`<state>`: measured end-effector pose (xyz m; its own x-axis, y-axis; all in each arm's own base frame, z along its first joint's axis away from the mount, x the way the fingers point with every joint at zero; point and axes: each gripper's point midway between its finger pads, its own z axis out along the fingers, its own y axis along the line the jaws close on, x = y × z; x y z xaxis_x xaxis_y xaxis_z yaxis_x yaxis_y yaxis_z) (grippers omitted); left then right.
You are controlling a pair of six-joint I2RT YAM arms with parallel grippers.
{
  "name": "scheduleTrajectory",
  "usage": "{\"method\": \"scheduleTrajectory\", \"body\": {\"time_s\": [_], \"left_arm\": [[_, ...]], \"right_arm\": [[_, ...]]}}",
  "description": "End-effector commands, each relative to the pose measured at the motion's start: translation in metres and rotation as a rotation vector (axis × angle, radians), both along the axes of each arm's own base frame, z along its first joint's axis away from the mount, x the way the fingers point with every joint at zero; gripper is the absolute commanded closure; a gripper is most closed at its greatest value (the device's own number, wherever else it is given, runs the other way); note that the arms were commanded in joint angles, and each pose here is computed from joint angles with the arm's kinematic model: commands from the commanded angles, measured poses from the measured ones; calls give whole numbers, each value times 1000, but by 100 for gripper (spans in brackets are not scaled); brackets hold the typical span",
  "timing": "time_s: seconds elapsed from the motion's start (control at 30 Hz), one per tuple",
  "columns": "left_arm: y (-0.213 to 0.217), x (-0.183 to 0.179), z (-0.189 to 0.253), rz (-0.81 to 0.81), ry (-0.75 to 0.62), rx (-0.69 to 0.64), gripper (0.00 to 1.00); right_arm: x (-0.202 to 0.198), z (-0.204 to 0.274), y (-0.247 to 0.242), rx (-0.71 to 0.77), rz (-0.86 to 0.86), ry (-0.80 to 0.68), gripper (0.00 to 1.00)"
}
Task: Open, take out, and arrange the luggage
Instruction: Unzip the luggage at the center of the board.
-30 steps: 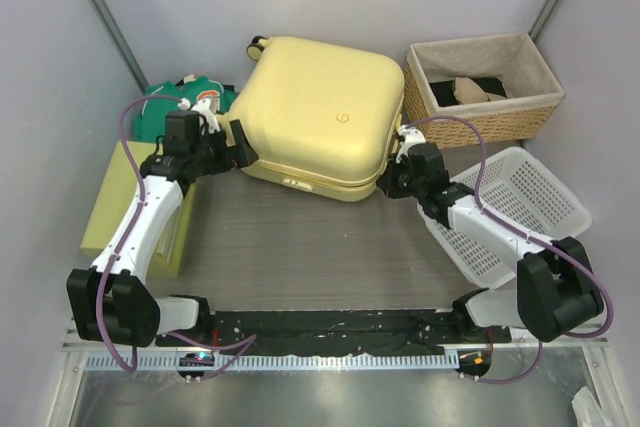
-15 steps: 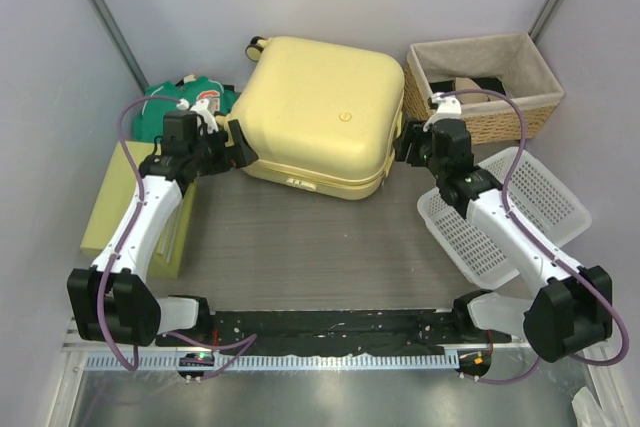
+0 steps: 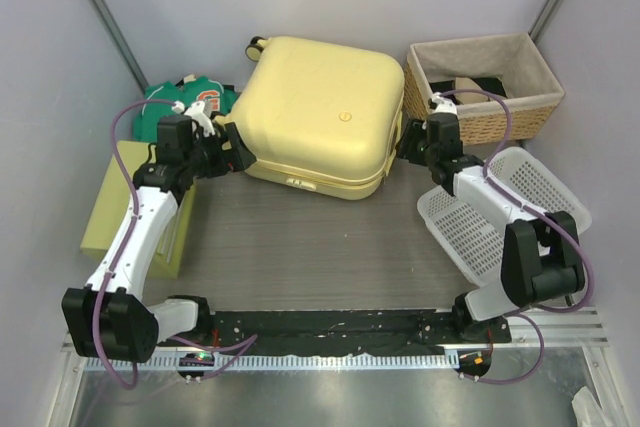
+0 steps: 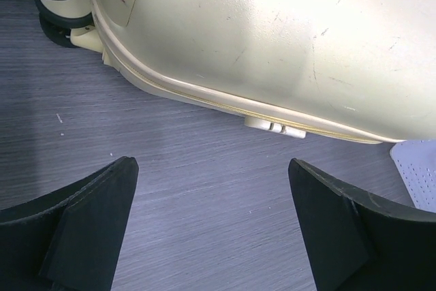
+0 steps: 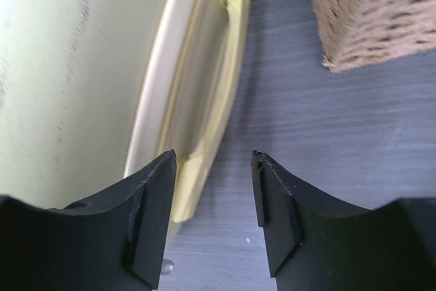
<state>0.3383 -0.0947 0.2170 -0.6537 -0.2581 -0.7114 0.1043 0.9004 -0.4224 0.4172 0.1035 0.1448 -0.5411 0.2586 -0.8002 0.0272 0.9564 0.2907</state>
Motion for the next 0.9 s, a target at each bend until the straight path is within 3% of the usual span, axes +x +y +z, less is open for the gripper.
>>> {"method": "scheduleTrajectory", "body": {"time_s": [0.0,0.47,0.87], "left_arm": [[3,1,9,-7,-42,10,3],[-13,1,-5,-47,-2,-63,7],[-20,3,4,-3,-43,-124,10]], "right_arm": [[27,25,16,95,18,-121,44],[53,-43,29,91,48,16,45],[30,-74,25,113,24,84,49]]}}
